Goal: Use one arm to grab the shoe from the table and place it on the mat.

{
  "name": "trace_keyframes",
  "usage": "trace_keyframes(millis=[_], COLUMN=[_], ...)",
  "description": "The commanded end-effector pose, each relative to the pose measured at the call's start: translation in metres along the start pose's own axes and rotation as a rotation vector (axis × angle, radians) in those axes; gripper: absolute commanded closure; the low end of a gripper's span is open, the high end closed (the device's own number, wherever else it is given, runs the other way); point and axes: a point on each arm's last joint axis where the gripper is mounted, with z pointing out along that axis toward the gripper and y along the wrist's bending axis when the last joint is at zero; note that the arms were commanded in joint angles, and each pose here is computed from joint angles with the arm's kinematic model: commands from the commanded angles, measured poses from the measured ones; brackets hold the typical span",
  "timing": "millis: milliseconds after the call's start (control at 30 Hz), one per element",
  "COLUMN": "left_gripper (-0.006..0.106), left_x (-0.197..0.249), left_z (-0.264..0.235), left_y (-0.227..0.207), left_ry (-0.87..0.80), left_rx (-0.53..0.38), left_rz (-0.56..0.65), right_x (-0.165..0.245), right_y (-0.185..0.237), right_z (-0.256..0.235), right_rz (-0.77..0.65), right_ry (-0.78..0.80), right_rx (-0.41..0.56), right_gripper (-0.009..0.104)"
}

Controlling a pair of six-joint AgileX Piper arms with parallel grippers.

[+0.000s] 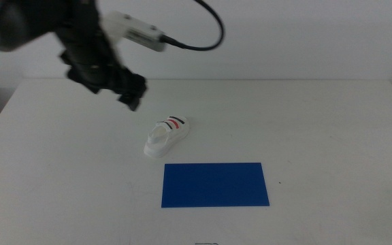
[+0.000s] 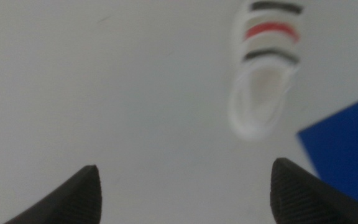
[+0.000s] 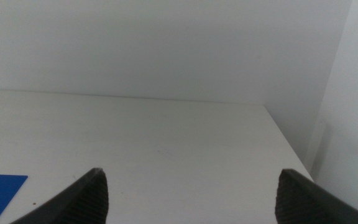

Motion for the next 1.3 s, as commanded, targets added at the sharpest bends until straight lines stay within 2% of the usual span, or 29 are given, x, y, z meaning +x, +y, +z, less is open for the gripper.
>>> trace_keyframes(millis=[0, 300, 800, 933, 1133, 1267], left_gripper=[0.008, 0.008, 0.010, 0.024, 0.065, 0.086], left_x=[-0.022, -0.058, -0.060, -0.059, -0.058, -0.057], left_z=[-0.016, 0.037, 0.094, 0.103, 0.107, 0.095], left_y=[-0.008, -0.031, -0.046, -0.047, -0.049, -0.049], left_ry=[-0.076, -0.052, 0.033, 0.050, 0.060, 0.070], left_rx=[0.021, 0.146, 0.204, 0.209, 0.229, 0.243], left_rz=[0.018, 0.052, 0.065, 0.062, 0.032, 0.031], right_x=[-0.014, -0.014, -0.014, -0.014, -0.014, -0.014], right_y=[-0.001, -0.001, -0.001, -0.001, -0.001, -0.001], right_z=[-0.003, -0.003, -0.003, -0.003, -0.003, -0.003], right_rz=[-0.013, -0.013, -0.013, -0.013, -0.013, -0.013], right_ry=[-0.113, -0.113, -0.113, -0.113, -0.113, -0.113], right_rx=[0.008, 0.008, 0.008, 0.008, 0.008, 0.008], right_gripper=[0.001, 0.001, 0.001, 0.001, 0.001, 0.001])
